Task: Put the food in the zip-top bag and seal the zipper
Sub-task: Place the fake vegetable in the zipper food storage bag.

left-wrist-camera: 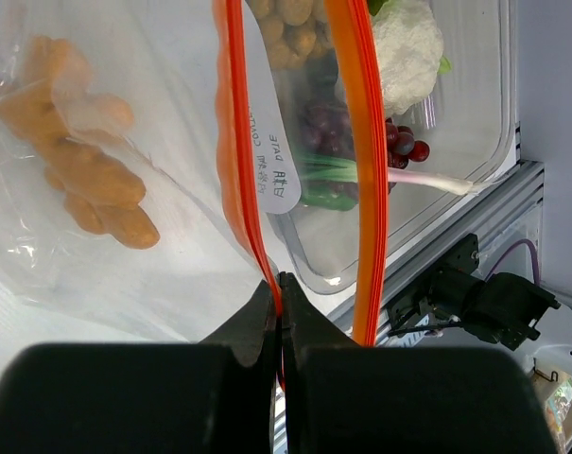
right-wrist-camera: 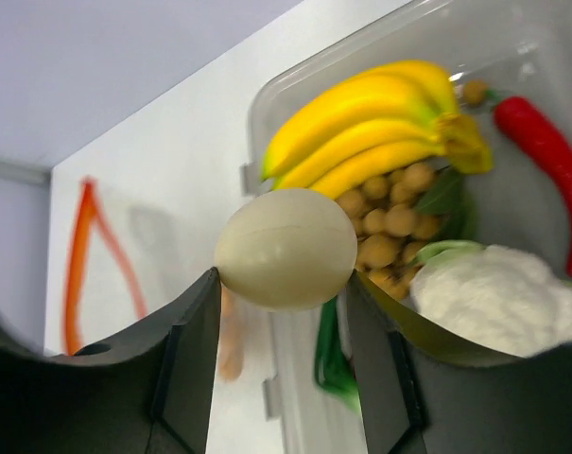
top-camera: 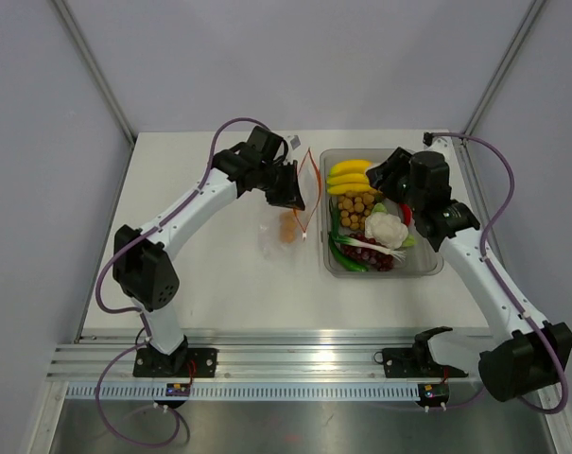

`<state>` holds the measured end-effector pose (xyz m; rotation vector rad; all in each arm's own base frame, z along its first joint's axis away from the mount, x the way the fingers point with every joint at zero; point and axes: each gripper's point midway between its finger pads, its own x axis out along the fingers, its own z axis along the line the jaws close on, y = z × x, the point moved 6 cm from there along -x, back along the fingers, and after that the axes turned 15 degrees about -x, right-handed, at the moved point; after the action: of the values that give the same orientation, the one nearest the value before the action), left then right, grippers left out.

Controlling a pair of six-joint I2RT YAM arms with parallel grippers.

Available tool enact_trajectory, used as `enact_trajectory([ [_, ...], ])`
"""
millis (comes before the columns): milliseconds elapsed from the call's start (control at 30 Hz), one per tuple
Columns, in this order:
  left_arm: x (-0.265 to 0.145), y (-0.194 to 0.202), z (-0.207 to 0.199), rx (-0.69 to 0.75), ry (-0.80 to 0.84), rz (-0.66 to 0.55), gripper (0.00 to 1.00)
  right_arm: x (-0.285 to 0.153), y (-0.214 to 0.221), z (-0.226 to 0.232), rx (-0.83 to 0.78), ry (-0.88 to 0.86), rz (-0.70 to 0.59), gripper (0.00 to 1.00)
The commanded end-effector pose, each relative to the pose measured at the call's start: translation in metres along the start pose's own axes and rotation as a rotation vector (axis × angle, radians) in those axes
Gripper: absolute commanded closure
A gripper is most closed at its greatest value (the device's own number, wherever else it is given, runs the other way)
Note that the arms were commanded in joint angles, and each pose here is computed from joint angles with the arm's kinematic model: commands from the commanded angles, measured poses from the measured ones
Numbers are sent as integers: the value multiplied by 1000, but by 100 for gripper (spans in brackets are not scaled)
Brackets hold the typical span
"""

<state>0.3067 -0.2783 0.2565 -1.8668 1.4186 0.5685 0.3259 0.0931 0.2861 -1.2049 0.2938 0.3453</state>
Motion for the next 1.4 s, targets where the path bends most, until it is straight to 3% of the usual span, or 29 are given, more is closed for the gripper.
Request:
enact_trajectory([
  [0, 1, -6, -9, 11, 58, -6, 100, -28, -1, 31, -71, -118, 18, 66],
  [233, 7, -2, -3, 0, 44, 11, 100, -52, 7, 89, -101, -318, 55, 66],
  [433, 5, 0, -2, -2, 41, 10, 100, -46, 26, 132, -160, -401, 112, 65],
  [733, -9, 6, -4, 13, 51, 0, 100, -1, 52, 147, -211, -350, 201, 64],
  [1100, -32, 9, -13, 39, 85, -25, 100, 23, 61, 148, -227, -287, 225, 61],
  [1167, -34, 10, -14, 44, 88, -26, 100, 25, 63, 149, -227, -286, 230, 51],
  [1233, -35, 10, -14, 47, 84, -28, 100, 23, 61, 149, -224, -289, 231, 33],
  [1367, -32, 9, -10, 45, 62, -28, 100, 13, 50, 148, -212, -293, 200, 26],
])
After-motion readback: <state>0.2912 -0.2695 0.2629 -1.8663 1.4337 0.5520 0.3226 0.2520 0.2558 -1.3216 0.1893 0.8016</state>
